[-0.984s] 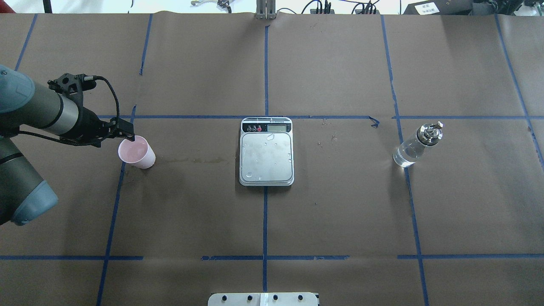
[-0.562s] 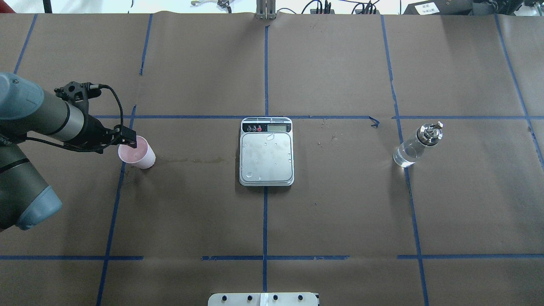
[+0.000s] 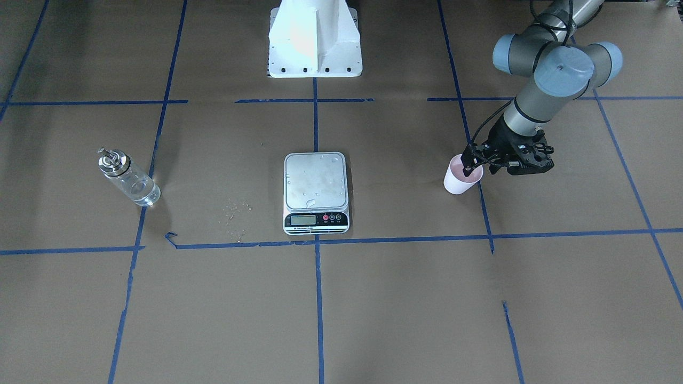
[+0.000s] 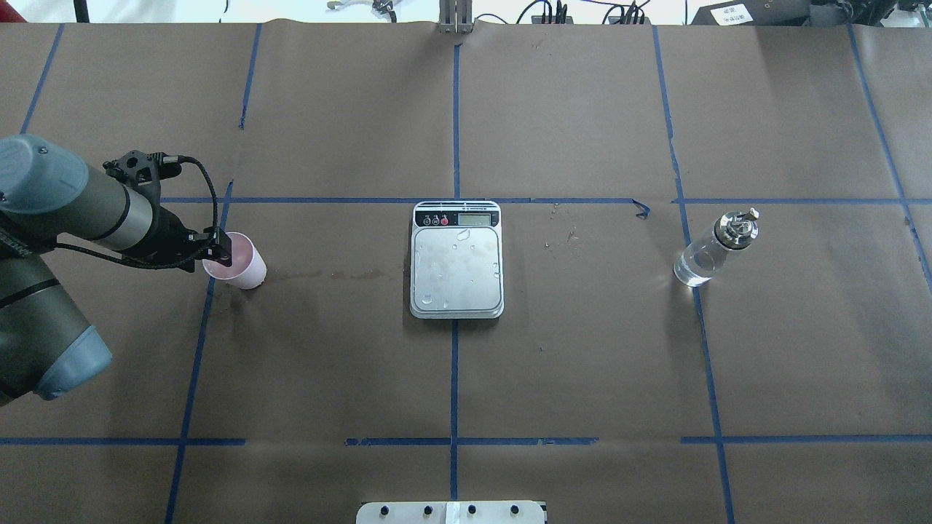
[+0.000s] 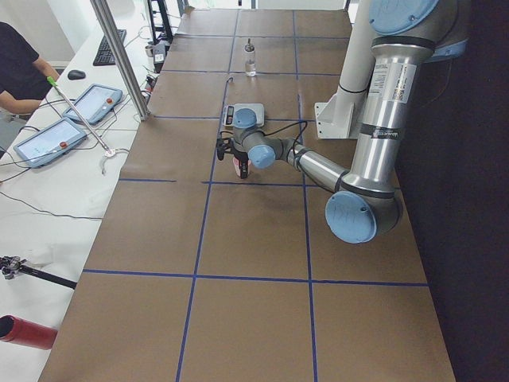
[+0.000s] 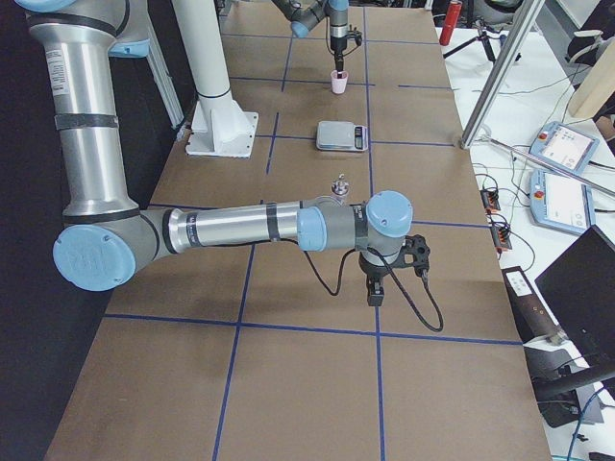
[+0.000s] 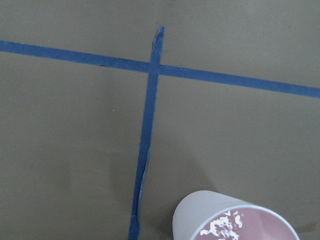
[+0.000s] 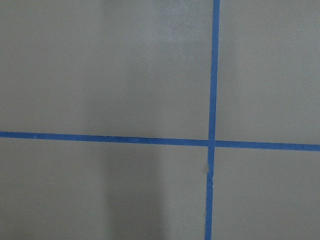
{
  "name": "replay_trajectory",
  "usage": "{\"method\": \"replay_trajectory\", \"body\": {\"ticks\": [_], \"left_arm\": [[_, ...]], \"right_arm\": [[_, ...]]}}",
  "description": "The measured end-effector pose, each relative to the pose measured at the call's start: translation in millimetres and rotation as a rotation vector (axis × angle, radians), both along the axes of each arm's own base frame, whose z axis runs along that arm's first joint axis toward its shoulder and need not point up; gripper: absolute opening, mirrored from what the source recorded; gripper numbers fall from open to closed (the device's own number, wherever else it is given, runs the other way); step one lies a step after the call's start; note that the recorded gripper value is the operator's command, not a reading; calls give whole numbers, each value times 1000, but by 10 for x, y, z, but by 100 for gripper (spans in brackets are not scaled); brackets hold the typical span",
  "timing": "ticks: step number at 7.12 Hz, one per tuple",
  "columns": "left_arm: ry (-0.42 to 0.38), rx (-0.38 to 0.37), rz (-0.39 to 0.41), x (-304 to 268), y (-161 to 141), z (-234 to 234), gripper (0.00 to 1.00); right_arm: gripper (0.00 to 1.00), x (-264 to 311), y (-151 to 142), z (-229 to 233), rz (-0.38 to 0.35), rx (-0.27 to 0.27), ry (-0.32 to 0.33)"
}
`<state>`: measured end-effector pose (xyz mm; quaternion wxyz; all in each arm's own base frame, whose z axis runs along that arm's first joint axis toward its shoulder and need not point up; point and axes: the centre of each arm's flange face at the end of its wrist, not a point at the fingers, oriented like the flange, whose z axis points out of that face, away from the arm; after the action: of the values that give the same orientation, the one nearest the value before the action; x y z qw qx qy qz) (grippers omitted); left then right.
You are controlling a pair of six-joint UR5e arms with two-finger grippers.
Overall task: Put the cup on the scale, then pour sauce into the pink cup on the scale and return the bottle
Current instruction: 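Move the left gripper down to the pink cup and grasp it, then lift the pink cup with the left gripper and carry it onto the scale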
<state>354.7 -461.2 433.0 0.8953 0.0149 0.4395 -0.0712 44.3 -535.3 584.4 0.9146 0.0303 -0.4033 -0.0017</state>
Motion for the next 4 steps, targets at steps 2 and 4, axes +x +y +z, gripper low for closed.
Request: {"method": "replay_trajectory", "body": {"ticks": [2, 4], "left_arm": [[3, 0, -1, -2, 3, -30, 0], [14, 3, -12, -89, 12, -325, 0]], "right_arm": [[100, -1, -17, -22, 0, 4, -1], [100, -2, -36, -41, 0, 6, -1]]}}
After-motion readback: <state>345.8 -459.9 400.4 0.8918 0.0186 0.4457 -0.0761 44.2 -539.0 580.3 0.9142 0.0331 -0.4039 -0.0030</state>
